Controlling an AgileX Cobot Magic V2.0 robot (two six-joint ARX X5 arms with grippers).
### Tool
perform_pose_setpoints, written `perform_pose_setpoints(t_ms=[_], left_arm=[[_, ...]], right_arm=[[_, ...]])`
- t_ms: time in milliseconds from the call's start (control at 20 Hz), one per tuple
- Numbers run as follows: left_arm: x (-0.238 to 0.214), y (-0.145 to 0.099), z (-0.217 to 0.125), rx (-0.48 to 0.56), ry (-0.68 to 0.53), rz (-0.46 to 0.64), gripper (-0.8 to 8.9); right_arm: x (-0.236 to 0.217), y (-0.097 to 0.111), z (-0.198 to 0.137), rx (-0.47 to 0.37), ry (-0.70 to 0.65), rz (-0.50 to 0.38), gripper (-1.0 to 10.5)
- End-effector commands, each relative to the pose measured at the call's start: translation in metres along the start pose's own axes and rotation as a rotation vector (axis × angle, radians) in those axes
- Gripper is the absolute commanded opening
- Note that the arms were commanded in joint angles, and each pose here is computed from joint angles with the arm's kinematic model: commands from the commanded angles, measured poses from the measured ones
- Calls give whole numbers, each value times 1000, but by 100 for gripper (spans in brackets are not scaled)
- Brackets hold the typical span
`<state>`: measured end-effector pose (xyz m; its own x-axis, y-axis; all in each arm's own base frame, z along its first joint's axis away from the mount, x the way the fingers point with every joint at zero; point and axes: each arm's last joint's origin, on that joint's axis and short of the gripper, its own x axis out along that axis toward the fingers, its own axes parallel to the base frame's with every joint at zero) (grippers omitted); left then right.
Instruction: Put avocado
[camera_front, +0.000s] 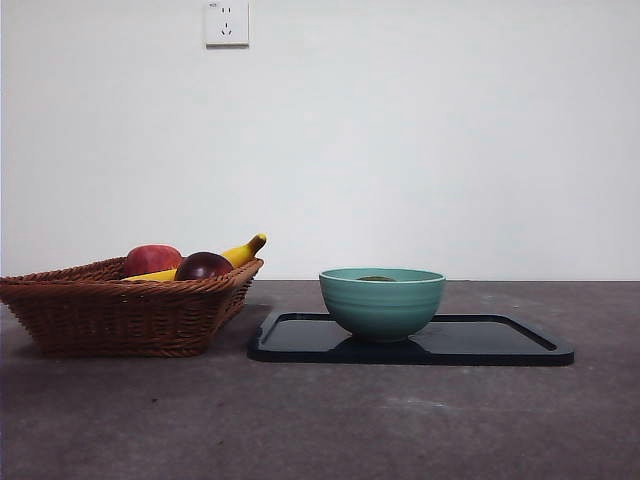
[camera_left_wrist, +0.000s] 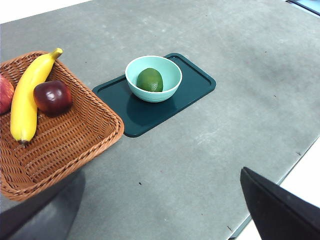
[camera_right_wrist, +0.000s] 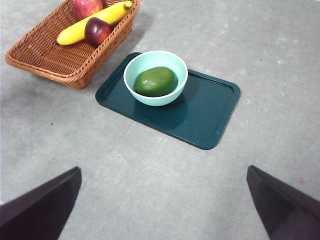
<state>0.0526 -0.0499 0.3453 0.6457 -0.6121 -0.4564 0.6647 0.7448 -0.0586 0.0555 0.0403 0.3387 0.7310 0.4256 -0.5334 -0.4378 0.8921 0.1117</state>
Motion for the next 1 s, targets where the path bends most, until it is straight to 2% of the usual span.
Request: perform_pose_setpoints(t_ms=[50, 350, 400, 450, 500, 550, 1000], left_arm=[[-2, -1, 4, 0, -23, -6, 499], [-2, -1, 4, 0, -25, -6, 487], [-2, -1, 4, 0, -26, -6, 413], [-2, -1, 4, 0, -23, -6, 267], [-2, -1, 4, 0, -21, -6, 54], [-2, -1, 4, 0, -23, -6, 22], [-2, -1, 4, 0, -23, -6, 20]], right_arm=[[-1, 1, 4, 11, -29, 14, 616], [-1, 1, 5, 11, -32, 15, 593], [-1, 1, 5, 12, -32, 14, 511], [-1, 1, 5, 12, -32, 14, 328], [-1, 1, 5, 11, -32, 15, 149], [-1, 1, 5, 11, -32, 15, -4], [-1, 1, 5, 11, -33, 15, 10]])
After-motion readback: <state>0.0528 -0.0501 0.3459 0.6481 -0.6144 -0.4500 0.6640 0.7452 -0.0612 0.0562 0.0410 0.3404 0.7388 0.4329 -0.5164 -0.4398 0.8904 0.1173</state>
